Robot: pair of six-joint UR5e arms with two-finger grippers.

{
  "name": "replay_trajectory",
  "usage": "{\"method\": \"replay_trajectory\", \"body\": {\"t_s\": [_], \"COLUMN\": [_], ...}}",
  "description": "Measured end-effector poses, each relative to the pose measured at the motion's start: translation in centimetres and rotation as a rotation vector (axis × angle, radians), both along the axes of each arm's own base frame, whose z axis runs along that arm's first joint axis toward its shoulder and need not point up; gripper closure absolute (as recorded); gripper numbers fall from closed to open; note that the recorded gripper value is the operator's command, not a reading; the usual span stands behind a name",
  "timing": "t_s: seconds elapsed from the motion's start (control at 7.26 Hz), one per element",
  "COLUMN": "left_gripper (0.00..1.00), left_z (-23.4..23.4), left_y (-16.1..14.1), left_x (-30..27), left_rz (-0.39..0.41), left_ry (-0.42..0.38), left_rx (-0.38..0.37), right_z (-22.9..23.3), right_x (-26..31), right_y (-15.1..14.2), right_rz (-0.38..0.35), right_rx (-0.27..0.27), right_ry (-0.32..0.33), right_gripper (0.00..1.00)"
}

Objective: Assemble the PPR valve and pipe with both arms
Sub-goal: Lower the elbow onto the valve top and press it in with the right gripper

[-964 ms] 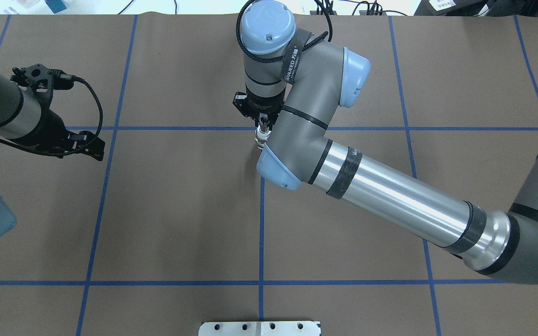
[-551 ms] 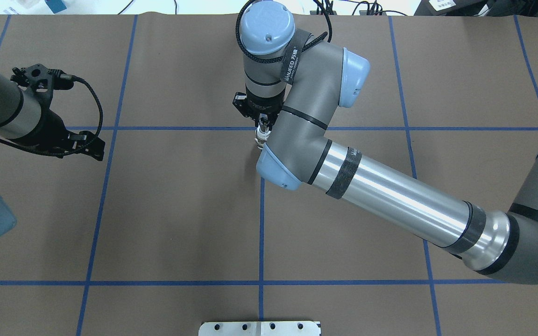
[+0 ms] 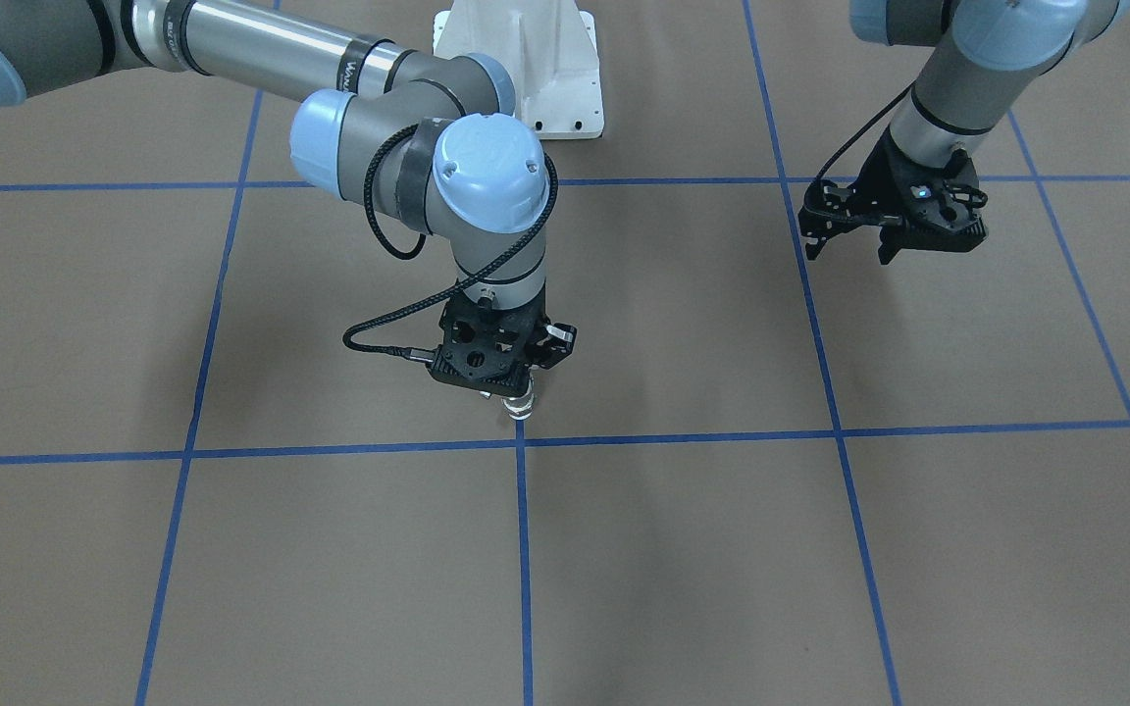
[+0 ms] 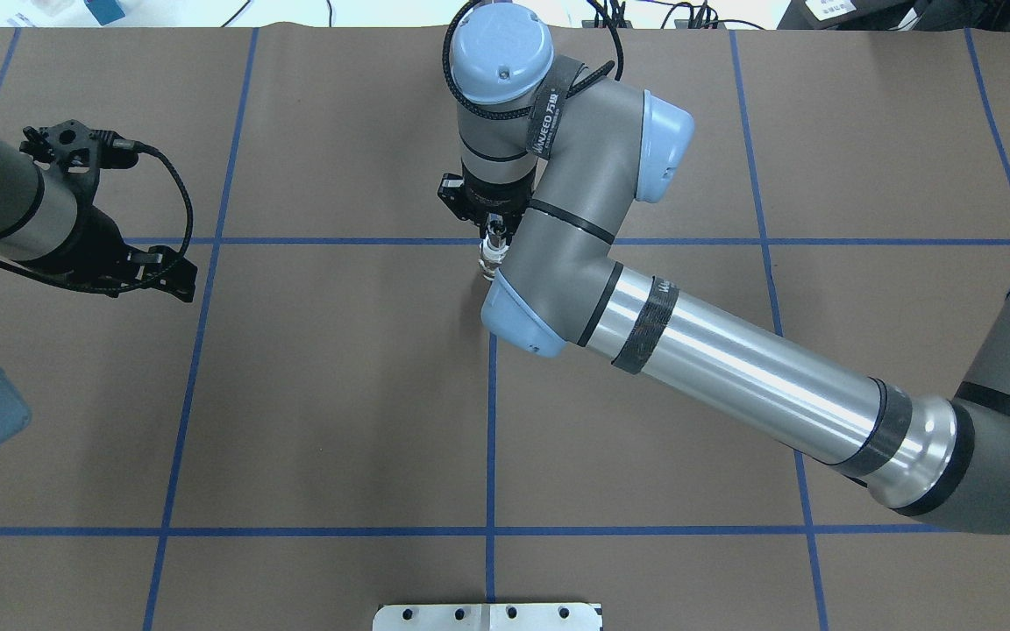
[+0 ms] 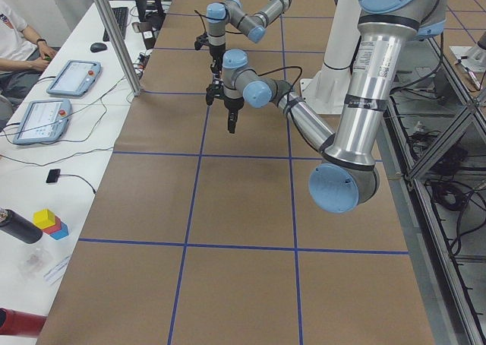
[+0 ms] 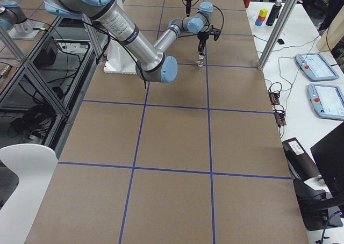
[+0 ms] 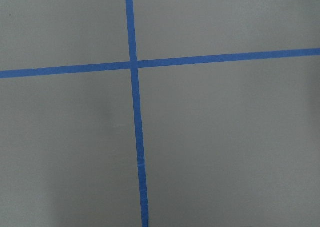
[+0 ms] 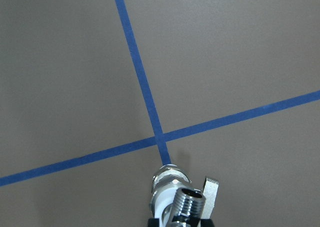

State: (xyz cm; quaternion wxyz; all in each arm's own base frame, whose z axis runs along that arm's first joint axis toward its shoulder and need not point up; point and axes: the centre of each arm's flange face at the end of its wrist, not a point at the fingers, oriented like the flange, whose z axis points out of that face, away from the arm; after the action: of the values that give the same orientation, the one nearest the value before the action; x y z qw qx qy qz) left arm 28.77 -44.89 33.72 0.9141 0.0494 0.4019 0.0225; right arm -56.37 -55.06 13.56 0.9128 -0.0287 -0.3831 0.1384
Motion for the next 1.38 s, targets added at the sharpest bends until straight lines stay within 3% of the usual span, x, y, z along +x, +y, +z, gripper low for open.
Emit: {"method": "replay_trajectory", "body": {"t_s": [0.96, 1.38], "left_gripper": [0.11, 0.11], "left_z": [0.01, -0.08], "left_y": [-0.01, -0.02], "left_x": [0.10, 0.14], "left_rz": [0.000, 0.000], "left_ry": [0.000, 0.001], "left_rx": [-0.003, -0.003], "right_z": [0.06, 0.13], "right_x": [-0.04, -0.08], "right_y": [-0.05, -0.02], "right_rz": [0.004, 0.004], "right_rx": [0.002, 0.001], "right_ry": [0.003, 0.004], "right_gripper": [0.49, 0.46]}}
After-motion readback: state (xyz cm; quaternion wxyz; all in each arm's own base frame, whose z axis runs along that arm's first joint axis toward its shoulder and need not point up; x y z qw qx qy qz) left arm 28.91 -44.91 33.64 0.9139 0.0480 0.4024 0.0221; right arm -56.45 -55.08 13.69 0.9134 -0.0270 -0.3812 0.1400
